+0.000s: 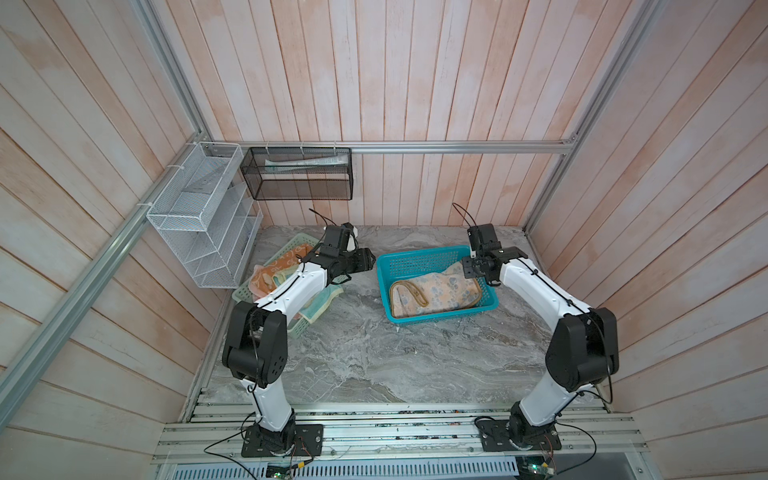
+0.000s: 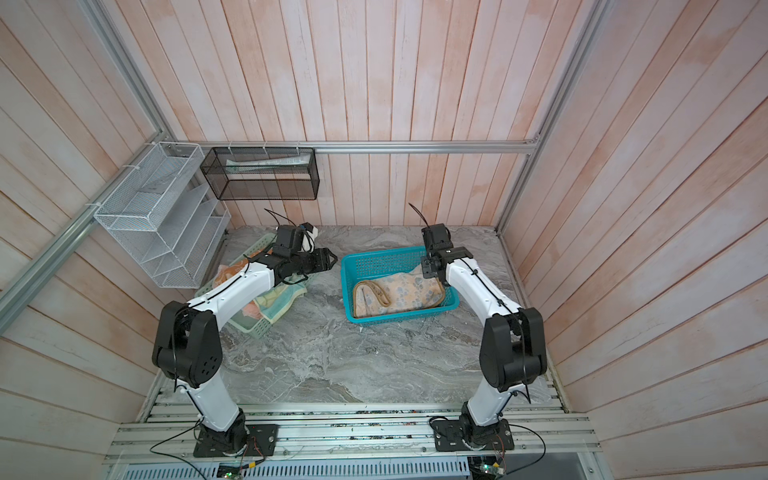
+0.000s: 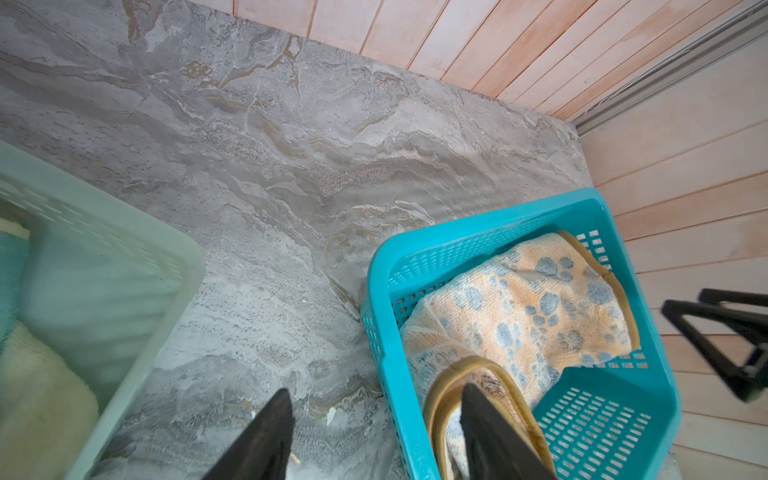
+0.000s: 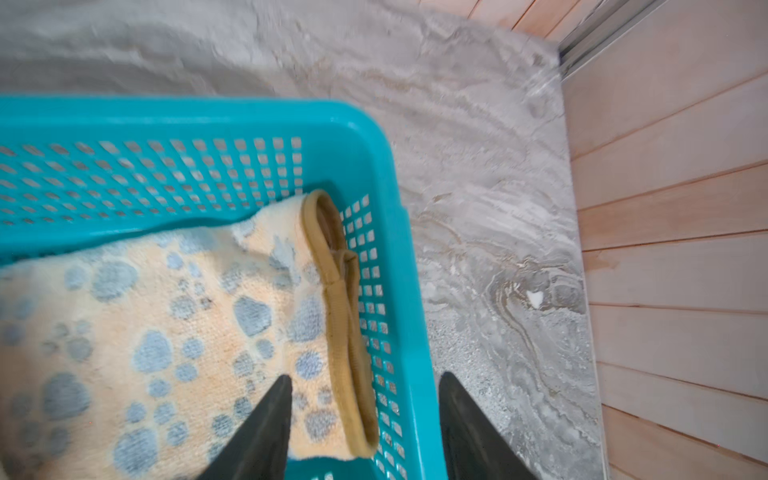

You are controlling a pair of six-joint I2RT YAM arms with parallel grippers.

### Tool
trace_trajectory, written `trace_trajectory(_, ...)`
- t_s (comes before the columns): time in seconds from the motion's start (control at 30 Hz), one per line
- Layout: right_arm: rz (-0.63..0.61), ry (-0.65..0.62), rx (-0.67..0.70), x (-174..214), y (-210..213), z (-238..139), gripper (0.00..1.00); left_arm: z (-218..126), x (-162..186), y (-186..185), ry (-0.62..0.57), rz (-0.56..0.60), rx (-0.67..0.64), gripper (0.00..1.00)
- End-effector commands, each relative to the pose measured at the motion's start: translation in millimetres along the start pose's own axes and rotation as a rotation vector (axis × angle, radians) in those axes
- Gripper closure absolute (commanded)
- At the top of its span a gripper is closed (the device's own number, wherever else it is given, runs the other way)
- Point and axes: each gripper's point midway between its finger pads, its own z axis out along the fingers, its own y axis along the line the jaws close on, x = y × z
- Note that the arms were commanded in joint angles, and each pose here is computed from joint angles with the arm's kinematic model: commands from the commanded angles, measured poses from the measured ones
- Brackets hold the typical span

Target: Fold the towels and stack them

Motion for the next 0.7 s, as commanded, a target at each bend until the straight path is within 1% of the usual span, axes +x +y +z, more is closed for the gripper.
trace_trajectory(0.0,0.071,-0.080,-0.065,-22.2,8.6,-30.7,0.43,-20.6,-9.4,-3.2,-0.038,0.028,-0.011,0.34)
trace_trajectory(0.07,0.083,-0.073,-0.103,-20.9,18.2,-31.8,0.45,-25.1,-7.0,-3.4,-0.037,0.029,-0.012,0.34)
trace_trajectory(0.13,0.076,-0.053,-0.216,-14.0,43.6,-28.0,0.52,-28.4,-2.7,-3.4,-0.034,0.025,-0.002,0.34)
trace_trajectory(0.2,0.071,-0.022,-0.352,-1.6,74.6,-22.0,0.62,-28.5,6.1,-4.7,-0.015,0.011,0.028,0.35)
trace_trajectory(0.3,0.057,0.037,-0.478,20.3,106.7,-4.7,0.68,-22.6,29.1,-5.9,0.046,-0.018,0.082,0.38)
trace_trajectory(0.43,0.032,0.123,-0.541,43.7,128.6,25.3,0.75,-12.9,70.6,-1.3,0.129,-0.088,0.124,0.46)
trace_trajectory(0.53,0.023,0.201,-0.570,58.3,142.6,42.8,0.80,-9.6,101.9,-2.1,0.173,-0.118,0.128,0.48)
trace_trajectory(0.6,0.021,0.242,-0.607,64.2,156.7,43.0,0.83,-6.6,120.8,-7.7,0.201,-0.131,0.134,0.49)
trace_trajectory(0.67,0.008,0.265,-0.663,67.7,175.3,33.5,0.86,-2.9,139.1,-14.1,0.234,-0.146,0.134,0.51)
